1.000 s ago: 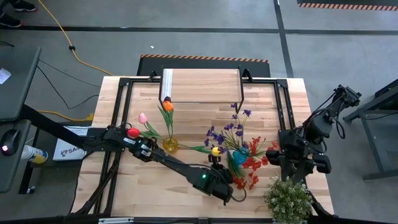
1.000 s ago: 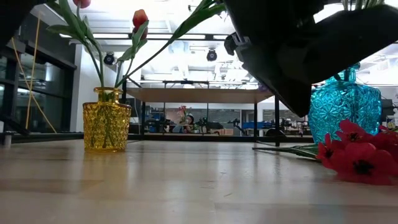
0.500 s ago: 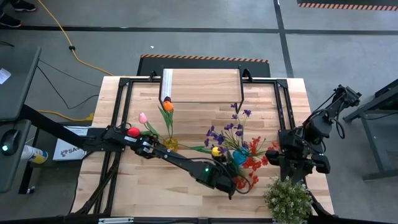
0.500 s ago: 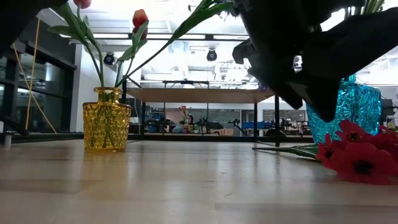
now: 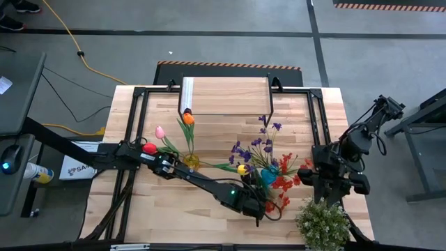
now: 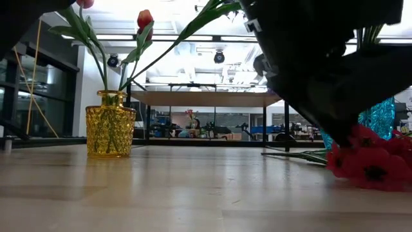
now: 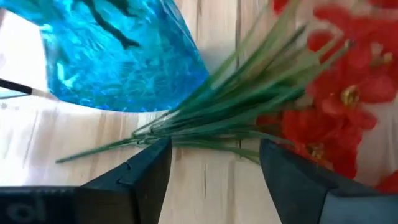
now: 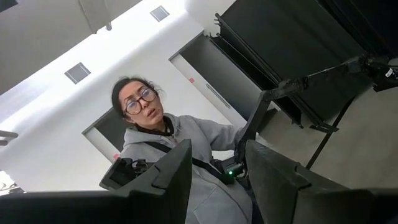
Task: Pick and place flowers into a vace then onto a shelf
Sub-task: Put the red flowers into the blue vase
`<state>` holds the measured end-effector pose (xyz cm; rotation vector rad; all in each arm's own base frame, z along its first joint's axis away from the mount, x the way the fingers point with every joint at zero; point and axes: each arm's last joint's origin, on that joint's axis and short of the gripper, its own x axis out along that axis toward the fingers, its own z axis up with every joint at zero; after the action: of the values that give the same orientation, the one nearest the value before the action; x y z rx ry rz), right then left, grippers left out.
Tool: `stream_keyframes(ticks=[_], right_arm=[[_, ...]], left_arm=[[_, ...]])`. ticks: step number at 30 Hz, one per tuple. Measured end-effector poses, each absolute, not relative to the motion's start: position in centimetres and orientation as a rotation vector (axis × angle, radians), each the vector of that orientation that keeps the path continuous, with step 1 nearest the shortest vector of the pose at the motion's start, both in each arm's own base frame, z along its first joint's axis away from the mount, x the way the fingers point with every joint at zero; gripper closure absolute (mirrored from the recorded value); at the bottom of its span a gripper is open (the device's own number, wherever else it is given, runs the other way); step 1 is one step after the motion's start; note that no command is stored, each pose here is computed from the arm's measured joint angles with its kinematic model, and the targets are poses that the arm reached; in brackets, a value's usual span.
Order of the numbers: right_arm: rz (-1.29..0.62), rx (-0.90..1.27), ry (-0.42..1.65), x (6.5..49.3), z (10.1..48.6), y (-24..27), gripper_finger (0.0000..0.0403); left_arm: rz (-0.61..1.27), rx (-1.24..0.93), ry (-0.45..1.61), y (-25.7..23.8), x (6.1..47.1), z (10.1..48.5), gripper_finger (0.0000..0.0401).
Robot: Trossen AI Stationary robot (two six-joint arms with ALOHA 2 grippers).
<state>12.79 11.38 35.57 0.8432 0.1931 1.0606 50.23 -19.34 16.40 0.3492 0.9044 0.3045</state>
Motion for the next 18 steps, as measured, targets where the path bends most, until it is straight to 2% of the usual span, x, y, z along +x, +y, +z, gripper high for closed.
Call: stream_keyframes(ticks=[18], right_arm=[[1.058, 0.841, 0.203, 12.81, 35.48, 11.39, 0.0261]], left_arm=[[0.122, 0.642, 0.945, -19.35, 50.54, 16.15, 0.0167]])
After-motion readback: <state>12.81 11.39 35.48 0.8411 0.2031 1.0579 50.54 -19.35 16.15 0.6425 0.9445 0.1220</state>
